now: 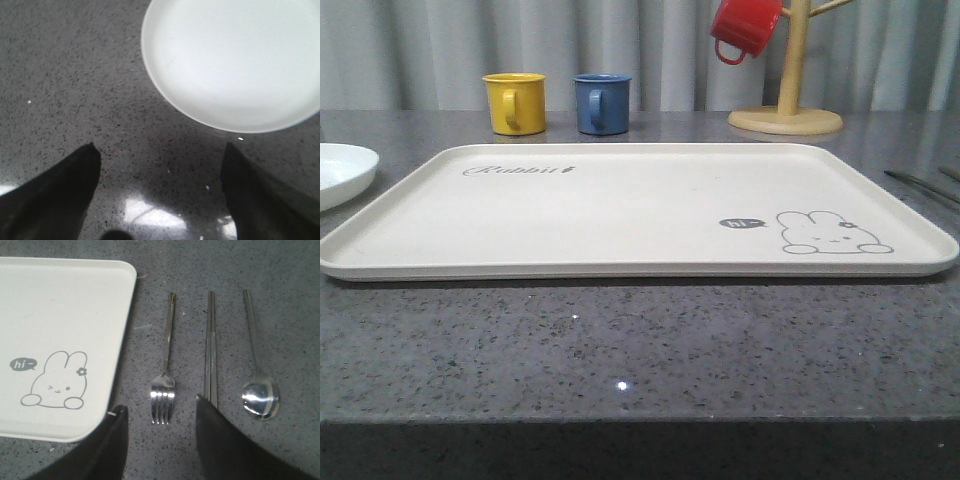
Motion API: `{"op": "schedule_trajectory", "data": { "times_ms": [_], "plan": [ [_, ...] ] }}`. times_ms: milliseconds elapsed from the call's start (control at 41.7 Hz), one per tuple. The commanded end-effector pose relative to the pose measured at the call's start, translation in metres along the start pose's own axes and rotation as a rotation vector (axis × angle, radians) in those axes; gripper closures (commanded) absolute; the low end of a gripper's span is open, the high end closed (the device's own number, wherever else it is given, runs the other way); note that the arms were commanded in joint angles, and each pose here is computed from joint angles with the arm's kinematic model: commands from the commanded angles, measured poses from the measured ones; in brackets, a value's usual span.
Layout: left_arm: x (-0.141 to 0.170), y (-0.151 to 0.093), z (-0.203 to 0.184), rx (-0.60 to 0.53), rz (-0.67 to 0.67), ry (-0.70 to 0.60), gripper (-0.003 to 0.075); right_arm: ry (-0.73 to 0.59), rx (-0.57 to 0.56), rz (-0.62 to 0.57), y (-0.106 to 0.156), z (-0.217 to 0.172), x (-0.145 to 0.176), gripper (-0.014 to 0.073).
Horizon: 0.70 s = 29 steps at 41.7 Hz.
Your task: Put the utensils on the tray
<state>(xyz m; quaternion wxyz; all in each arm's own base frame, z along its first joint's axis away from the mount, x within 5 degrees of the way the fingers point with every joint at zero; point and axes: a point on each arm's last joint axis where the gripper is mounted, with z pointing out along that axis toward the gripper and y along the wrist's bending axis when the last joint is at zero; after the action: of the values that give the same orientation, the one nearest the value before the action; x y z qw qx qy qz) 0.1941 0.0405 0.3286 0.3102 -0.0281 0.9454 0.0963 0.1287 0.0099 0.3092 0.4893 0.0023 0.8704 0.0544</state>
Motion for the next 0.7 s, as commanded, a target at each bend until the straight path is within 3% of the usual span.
{"op": "schedule_trajectory", "data": {
  "times_ms": [0,240,671],
  "plan": [
    [-0.019,0.016,0.008,0.012,-0.090,-0.061,0.0216,-0.092,0.008,-0.012,0.000,-0.005,-0.016,0.0240],
    [-0.036,0.035,0.057,0.226,-0.231,-0.067,0.0216,-0.092,0.008,-0.012,0.000,-0.005,-0.016,0.0240],
    [-0.060,0.045,0.115,0.265,-0.287,-0.017,0.0228,-0.092,0.008,-0.012,0.000,-0.005,-0.016,0.0240]
  ]
}}
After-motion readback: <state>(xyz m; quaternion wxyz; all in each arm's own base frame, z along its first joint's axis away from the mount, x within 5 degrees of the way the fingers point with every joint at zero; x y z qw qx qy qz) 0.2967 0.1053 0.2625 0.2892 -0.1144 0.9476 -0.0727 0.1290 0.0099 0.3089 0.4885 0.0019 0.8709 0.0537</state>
